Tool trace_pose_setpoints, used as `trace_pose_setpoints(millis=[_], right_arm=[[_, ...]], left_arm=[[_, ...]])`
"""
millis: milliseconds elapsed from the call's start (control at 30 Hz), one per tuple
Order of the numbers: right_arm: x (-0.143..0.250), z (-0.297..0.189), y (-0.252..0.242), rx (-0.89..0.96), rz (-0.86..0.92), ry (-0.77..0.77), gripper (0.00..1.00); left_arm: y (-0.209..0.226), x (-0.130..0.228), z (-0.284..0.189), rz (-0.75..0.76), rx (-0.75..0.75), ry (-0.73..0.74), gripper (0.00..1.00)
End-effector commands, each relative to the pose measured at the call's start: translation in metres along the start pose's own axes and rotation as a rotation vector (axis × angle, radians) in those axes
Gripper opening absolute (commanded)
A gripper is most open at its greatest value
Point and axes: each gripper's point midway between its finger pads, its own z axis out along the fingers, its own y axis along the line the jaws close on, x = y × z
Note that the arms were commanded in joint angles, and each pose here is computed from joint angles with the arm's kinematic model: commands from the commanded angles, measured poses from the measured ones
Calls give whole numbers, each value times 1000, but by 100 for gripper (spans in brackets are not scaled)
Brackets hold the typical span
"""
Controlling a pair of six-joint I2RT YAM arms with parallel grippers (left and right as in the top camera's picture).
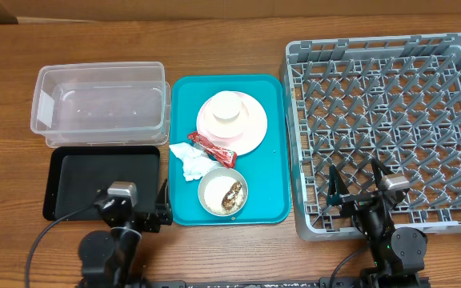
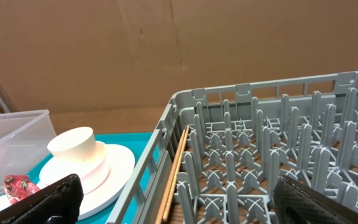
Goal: Sort waste into correct bins and load items into the dishwasher
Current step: 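Move the left gripper to the white bowl and grasp its rim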
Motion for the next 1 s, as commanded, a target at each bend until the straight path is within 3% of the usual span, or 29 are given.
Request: trace_pose_setpoints(millis=[0, 333, 467, 600, 633, 733, 767, 800, 967], right_arm=[[1, 0, -1, 3, -1, -7, 100], [1, 0, -1, 3, -1, -7, 100], [1, 0, -1, 3, -1, -7, 100], [1, 0, -1, 3, -1, -7, 100], [1, 0, -1, 3, -1, -7, 100], [1, 0, -1, 3, -1, -7, 100], [1, 0, -1, 3, -1, -7, 100], [1, 0, -1, 3, -1, -7, 100], [1, 0, -1, 3, -1, -7, 100]], left_arm=[[-13, -42, -18, -14, 30, -37, 100], [-62, -84, -14, -154, 239, 342, 100], [-81, -105, 5, -198, 359, 411, 100], [-81, -103, 29, -227, 382, 465, 100], [-84, -99, 32, -240, 412, 485, 91], [-97, -87, 36, -300, 506, 569, 34], [-97, -79, 38, -309, 496, 604, 9], [-97, -70, 40, -310, 475, 641, 4], [-97, -27, 43, -239, 282, 797, 4]])
